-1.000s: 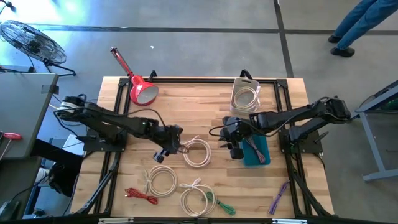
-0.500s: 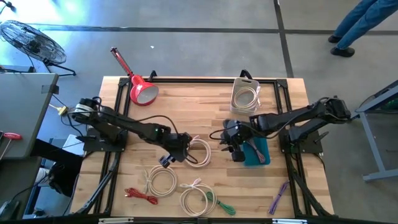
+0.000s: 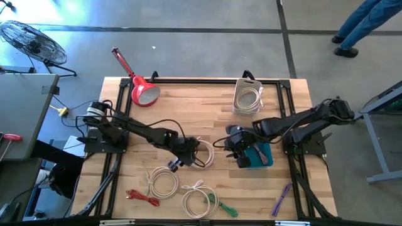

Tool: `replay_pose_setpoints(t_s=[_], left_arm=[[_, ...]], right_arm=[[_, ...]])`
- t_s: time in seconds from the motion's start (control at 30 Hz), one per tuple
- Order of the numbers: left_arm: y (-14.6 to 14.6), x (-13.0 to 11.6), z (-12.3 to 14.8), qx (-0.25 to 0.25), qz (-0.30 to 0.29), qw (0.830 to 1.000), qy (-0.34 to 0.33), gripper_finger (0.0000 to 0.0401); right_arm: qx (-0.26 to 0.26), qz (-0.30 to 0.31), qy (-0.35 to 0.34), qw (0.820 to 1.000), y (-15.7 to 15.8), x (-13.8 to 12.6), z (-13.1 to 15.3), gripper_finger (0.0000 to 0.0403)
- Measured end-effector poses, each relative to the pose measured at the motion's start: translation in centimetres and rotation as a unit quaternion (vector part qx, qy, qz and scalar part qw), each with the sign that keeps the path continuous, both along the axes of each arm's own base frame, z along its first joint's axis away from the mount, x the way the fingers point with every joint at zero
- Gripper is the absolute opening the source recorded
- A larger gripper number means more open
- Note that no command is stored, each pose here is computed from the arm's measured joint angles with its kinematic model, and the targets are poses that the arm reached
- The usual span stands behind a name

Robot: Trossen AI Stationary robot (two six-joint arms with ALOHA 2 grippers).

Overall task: Pick & Place USB Port
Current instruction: Put the white HDMI cable into the white bin

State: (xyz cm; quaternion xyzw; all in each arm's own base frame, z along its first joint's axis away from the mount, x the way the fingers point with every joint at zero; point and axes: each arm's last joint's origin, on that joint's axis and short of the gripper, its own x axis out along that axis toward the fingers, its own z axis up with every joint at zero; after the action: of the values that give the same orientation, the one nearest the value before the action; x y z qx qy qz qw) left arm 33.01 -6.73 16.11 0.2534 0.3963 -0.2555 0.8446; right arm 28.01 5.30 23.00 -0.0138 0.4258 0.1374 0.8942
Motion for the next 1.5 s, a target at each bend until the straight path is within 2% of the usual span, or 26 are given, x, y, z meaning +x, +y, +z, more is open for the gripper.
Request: replay_pose_setpoints(t_s=[0.1, 0.27, 0.47, 0.7, 0.87, 1.0, 1.1, 1.2, 1.37, 1.5], left_arm=[[0.0, 0.2, 0.1, 0.007, 0.004, 1.000, -0.014, 0.0122], [0.0, 0.4, 0.2, 0.007, 0.005, 1.000, -0.026, 0.0018], [0.0, 0.4, 0.2, 0.008, 0.005, 1.000, -0.028, 0.0010], [0.2, 0.6, 0.5, 0.039, 0.030, 0.998, -0.034, 0.0004], [0.3, 1.2, 1.9, 0.081, 0.047, 0.995, -0.026, 0.0002], [0.2, 1.6, 3.7, 0.144, 0.073, 0.987, -0.011, 0.0002], [-0.3, 1.8, 5.6, 0.203, 0.087, 0.975, -0.007, 0.0001], [-1.1, 2.1, 7.6, 0.237, 0.082, 0.968, -0.018, 0.0001], [-2.5, 2.6, 10.3, 0.249, 0.052, 0.966, -0.050, 0.0001], [-3.0, 2.5, 11.4, 0.254, 0.040, 0.965, -0.050, 0.0000]], right_arm=[[0.000, 0.007, 0.000, 1.000, 0.4, -0.1, 0.0, 0.0142], [0.000, 0.021, -0.001, 1.000, 1.2, -0.2, 0.0, 0.0142], [0.001, 0.039, -0.005, 0.999, 2.2, -0.4, 0.1, 0.0142], [0.004, 0.049, -0.018, 0.999, 2.7, -0.4, 0.2, 0.0142], [-0.008, 0.076, -0.037, 0.996, 3.3, -0.4, 0.4, 0.0142], [-0.023, 0.102, -0.059, 0.993, 3.8, -0.3, 0.6, 0.0142], [-0.063, 0.104, -0.079, 0.990, 4.1, -0.3, 0.7, 0.0142], [-0.134, 0.093, -0.099, 0.982, 4.2, -0.2, 0.8, 0.0142], [-0.266, 0.055, -0.143, 0.952, 4.1, 0.1, 1.4, 0.0142], [-0.309, 0.049, -0.162, 0.936, 4.1, 0.3, 1.7, 0.0142]])
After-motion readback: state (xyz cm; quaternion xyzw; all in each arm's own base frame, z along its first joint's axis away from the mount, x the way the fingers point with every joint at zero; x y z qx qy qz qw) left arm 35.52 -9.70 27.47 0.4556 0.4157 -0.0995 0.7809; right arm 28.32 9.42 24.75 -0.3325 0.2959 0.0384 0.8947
